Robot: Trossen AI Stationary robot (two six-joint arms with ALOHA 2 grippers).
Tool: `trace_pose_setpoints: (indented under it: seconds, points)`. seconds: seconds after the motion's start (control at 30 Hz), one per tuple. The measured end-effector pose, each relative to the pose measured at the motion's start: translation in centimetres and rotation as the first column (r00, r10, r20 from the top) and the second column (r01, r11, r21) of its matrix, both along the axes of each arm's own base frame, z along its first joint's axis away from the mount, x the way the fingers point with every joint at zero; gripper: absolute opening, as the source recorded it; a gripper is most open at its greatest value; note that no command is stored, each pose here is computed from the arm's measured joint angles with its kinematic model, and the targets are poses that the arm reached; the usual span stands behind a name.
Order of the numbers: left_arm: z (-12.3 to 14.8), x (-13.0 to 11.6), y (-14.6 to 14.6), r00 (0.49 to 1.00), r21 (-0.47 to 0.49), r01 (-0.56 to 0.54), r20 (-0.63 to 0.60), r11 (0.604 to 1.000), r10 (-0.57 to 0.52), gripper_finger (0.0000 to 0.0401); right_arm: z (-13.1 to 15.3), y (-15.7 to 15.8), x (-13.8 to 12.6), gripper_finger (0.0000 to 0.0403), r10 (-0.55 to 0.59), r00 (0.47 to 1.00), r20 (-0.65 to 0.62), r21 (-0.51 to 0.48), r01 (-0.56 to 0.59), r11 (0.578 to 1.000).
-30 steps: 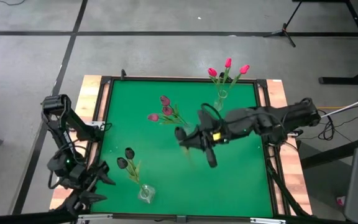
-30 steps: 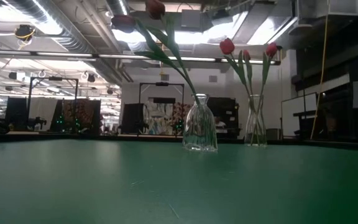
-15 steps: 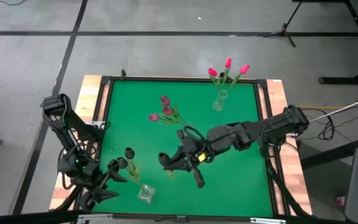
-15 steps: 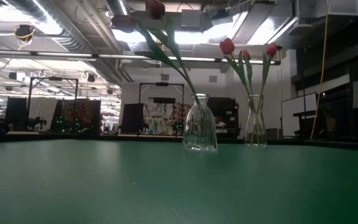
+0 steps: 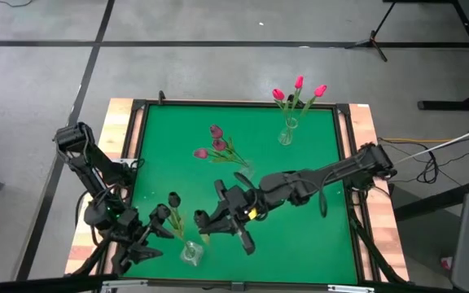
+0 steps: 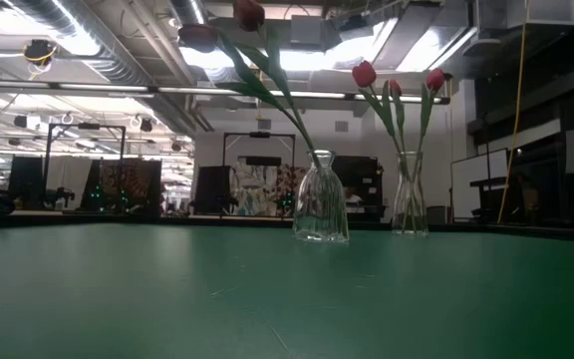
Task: Sort flowers into vase by color
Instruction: Put the black tulip into the bottom transparent vase
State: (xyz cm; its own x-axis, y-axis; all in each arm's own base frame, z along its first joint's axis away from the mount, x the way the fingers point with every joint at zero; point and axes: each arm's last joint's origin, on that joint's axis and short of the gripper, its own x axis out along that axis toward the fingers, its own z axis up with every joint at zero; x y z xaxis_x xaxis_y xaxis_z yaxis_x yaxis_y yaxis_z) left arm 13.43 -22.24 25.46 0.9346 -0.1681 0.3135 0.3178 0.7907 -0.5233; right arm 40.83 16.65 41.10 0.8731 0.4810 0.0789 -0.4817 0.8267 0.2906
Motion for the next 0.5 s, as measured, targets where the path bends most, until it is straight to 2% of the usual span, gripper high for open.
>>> trace_pose_setpoints:
  seconds: [0.1,0.27,0.5]
  points:
    - [0.0,0.0,0.0,1.000,0.006,-0.001,0.001,1.000,0.001,0.0247,-0.6,0.3,0.7,0.0012,0.000,1.000,0.015,0.007,0.000,1.000]
    - [-0.3,0.2,0.0,0.999,0.045,-0.032,-0.018,0.998,0.033,0.0247,0.4,0.8,2.1,0.0016,0.000,0.999,0.049,0.021,-0.001,1.000]
    - [0.8,-0.5,-0.7,0.999,0.074,-0.023,-0.038,0.997,0.025,0.0247,0.0,1.9,5.5,0.0018,0.019,1.000,0.009,0.004,-0.019,1.000]
